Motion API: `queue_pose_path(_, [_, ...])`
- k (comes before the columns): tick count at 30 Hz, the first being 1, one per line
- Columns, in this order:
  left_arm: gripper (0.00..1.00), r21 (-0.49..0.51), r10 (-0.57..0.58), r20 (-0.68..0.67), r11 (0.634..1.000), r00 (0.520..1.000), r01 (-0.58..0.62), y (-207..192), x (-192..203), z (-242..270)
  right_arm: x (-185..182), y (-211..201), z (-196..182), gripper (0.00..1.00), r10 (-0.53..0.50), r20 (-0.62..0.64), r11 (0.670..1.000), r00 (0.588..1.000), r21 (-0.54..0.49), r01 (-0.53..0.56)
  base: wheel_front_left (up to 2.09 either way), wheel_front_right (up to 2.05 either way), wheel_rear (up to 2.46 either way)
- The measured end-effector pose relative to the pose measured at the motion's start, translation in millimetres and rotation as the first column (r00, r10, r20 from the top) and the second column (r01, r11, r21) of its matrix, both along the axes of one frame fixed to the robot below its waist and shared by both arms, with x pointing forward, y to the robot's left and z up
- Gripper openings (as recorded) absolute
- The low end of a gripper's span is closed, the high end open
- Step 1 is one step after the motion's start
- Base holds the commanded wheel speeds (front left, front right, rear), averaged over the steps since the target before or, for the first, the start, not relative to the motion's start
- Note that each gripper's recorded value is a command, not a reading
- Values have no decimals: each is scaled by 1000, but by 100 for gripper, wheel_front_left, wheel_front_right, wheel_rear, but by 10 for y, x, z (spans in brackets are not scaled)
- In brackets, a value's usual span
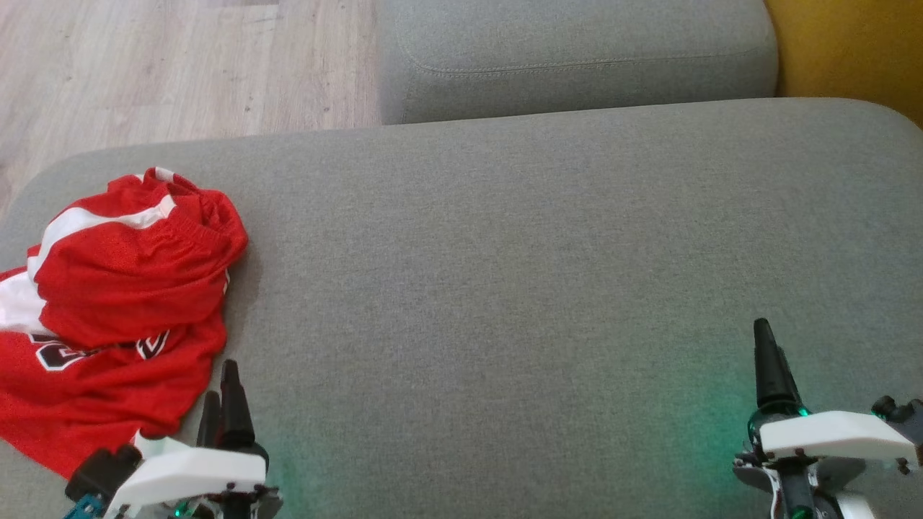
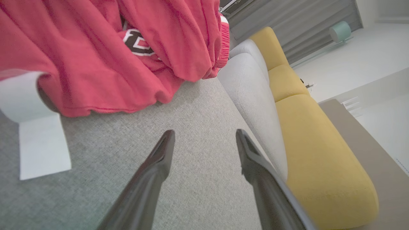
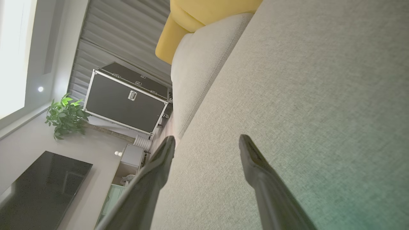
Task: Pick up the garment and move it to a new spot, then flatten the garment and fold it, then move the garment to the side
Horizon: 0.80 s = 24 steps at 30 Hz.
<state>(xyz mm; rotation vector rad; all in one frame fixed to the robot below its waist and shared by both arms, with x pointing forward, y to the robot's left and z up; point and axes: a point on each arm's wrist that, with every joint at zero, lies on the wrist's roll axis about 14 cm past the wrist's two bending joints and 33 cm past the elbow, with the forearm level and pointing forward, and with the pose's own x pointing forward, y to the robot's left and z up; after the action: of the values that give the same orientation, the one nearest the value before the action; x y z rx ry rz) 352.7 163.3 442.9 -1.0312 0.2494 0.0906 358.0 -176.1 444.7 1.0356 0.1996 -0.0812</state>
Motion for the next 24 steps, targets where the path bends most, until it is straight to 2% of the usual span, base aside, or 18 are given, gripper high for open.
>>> queue_pose_path(13, [100,178,-52,13,983,999,49,-68,36,65,25,19,45,100,25,23,991,999,-130,-22,0,0,0])
queue_pose_path(24, [100,329,-82,36,942,996,66,-104,48,140,122,91,184,100,81,74,952,994,-302,-55,0,0,0])
